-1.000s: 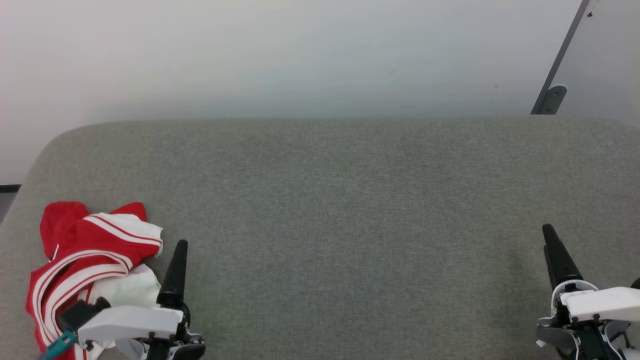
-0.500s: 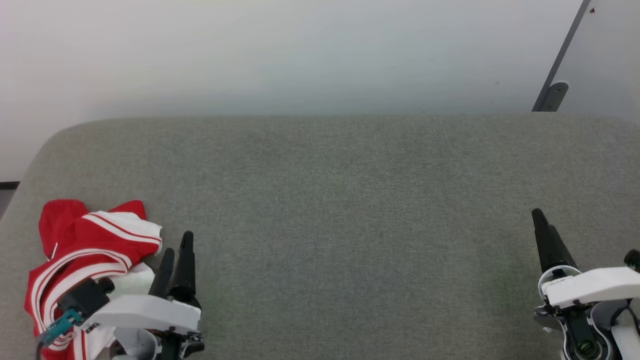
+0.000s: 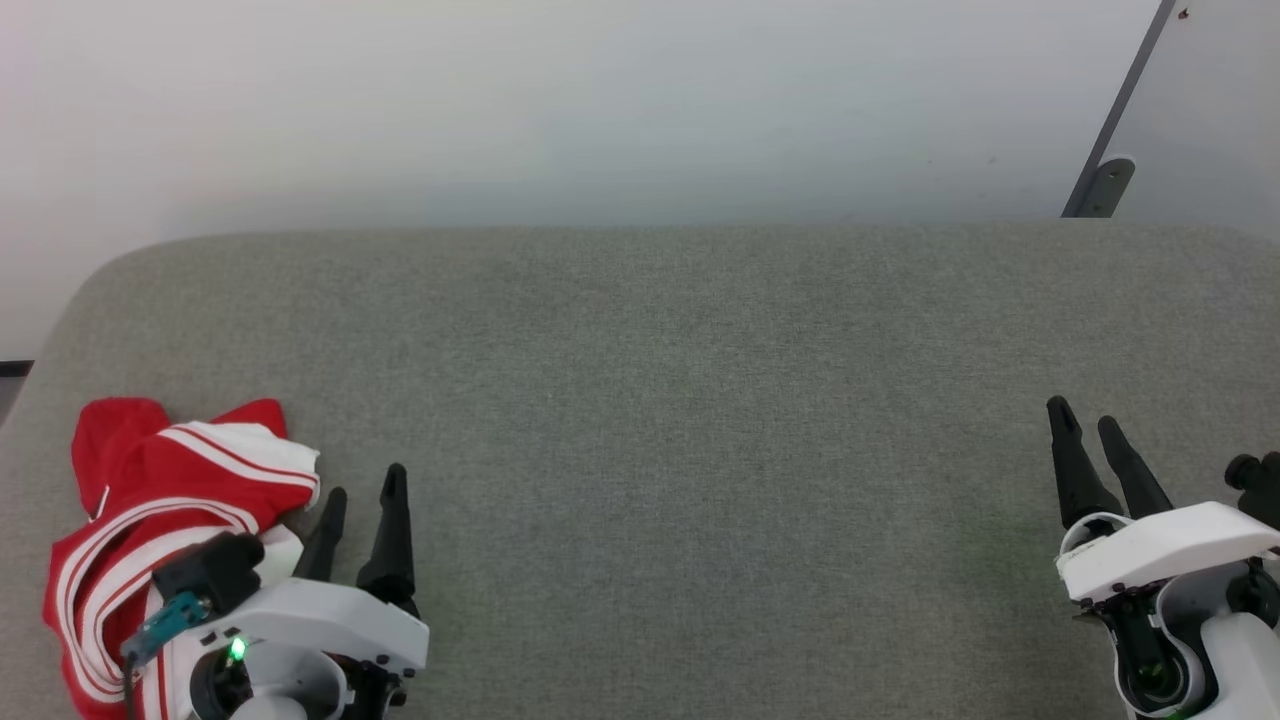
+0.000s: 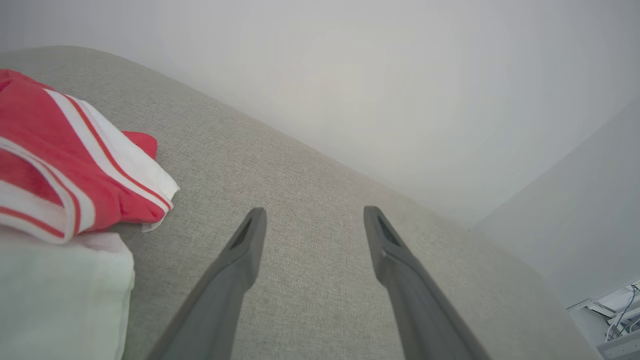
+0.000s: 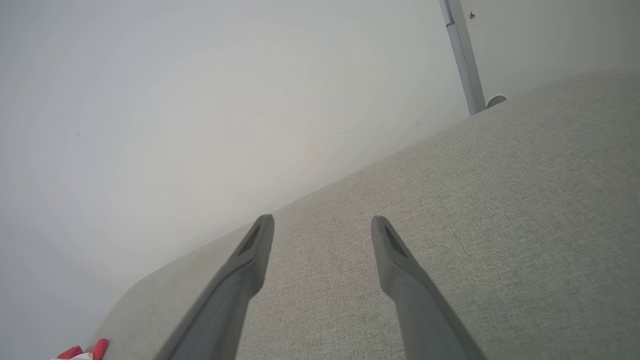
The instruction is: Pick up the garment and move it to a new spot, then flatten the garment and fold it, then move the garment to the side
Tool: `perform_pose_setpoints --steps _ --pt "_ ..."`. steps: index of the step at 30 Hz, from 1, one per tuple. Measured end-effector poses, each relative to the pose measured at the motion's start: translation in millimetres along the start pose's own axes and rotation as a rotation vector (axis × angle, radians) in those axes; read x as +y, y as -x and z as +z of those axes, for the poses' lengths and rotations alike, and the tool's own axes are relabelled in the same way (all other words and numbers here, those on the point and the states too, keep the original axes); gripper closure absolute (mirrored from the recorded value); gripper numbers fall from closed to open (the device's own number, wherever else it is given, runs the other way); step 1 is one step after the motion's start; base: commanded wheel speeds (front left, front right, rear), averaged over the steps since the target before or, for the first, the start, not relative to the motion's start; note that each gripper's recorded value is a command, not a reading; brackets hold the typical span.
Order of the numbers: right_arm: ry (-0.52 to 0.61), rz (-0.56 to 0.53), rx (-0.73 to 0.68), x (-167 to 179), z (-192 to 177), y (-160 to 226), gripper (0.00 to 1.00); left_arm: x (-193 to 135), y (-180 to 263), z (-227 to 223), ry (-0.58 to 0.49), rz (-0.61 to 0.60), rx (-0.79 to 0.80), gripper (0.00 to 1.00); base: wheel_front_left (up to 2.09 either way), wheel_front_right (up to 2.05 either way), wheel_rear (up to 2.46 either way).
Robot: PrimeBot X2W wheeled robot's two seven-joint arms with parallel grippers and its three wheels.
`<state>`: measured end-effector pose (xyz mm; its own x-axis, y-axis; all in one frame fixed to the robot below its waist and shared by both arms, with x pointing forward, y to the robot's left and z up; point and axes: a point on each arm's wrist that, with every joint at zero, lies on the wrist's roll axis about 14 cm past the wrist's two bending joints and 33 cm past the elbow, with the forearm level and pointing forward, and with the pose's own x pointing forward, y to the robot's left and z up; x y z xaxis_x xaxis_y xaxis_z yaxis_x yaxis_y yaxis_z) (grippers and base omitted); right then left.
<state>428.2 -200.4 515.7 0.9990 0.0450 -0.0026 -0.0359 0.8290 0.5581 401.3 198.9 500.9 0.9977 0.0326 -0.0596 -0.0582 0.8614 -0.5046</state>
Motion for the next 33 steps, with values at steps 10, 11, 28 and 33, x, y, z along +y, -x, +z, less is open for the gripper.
perform_pose_setpoints --steps 10,11,28,33 --pt "0.13 0.022 -0.01 6.0 3.0 -7.5 0.0 -3.4 -4.8 1.4 -0.13 -0.013 -0.014 0.0 0.0 0.0 0.0" --pt "0.141 0.025 -0.014 6.7 4.2 -8.3 0.0 -3.5 -5.0 2.2 -0.141 -0.012 -0.018 0.0 0.0 0.0 0.0" --pt "0.285 0.05 -0.032 10.6 10.2 -14.1 0.0 -9.9 -7.0 9.2 -0.308 -0.044 -0.065 0.0 0.0 0.0 0.0" --pt "0.318 0.062 -0.043 13.6 14.1 -14.8 0.0 -11.3 -6.3 10.7 -0.349 -0.054 -0.075 0.0 0.0 0.0 0.0"
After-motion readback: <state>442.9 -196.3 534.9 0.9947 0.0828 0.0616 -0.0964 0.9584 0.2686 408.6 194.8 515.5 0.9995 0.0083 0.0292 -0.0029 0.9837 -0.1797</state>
